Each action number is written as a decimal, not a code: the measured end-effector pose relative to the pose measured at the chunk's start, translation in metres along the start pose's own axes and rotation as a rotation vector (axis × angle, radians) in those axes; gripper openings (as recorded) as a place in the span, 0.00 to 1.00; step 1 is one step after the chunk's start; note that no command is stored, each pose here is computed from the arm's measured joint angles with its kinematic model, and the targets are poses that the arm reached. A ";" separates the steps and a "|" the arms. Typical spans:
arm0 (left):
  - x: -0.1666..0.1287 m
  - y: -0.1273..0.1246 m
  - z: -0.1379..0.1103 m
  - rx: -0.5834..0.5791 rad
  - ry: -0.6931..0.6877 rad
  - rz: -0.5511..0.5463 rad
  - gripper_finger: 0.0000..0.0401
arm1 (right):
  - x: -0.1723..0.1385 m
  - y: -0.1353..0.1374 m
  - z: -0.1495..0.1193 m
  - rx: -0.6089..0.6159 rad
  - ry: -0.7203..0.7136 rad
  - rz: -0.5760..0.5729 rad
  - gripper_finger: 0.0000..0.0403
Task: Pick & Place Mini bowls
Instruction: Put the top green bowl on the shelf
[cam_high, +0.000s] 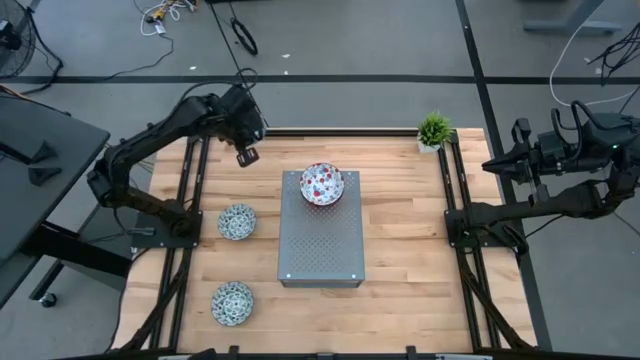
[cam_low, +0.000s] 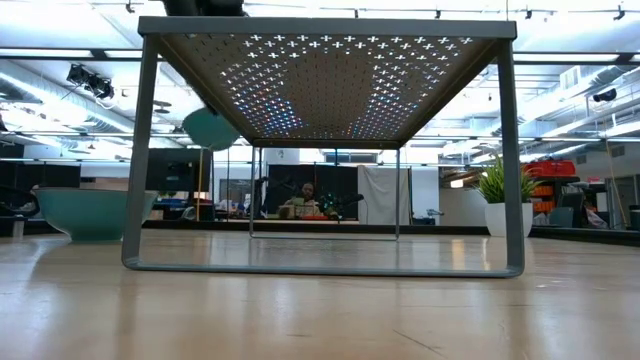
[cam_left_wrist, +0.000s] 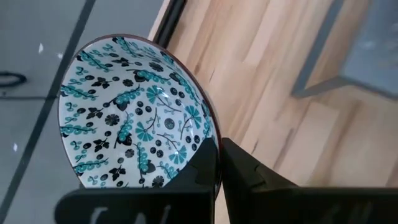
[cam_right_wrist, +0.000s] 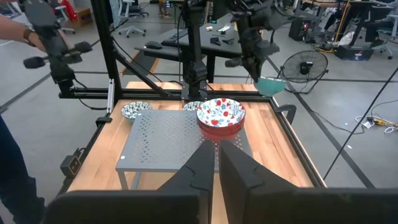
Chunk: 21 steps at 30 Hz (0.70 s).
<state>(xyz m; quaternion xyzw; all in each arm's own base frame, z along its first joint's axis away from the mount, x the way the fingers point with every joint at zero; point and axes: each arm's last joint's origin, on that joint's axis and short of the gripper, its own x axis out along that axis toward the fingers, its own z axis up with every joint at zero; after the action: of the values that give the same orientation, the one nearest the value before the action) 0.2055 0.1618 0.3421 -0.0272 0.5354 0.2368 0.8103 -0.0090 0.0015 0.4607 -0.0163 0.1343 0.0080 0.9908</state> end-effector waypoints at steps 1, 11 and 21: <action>-0.004 -0.001 0.003 0.008 -0.015 -0.001 0.02 | 0.000 0.000 0.000 0.000 0.000 0.000 0.07; -0.050 -0.013 0.019 0.071 -0.101 -0.005 0.02 | 0.000 0.000 0.000 0.000 0.000 0.000 0.07; -0.102 -0.032 0.031 0.154 -0.246 -0.014 0.02 | 0.000 0.000 0.000 0.000 0.000 0.000 0.07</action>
<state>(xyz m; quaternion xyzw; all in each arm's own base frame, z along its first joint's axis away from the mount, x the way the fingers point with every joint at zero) 0.2134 0.1071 0.4383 0.0602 0.4485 0.1908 0.8711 -0.0090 0.0015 0.4607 -0.0163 0.1343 0.0080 0.9908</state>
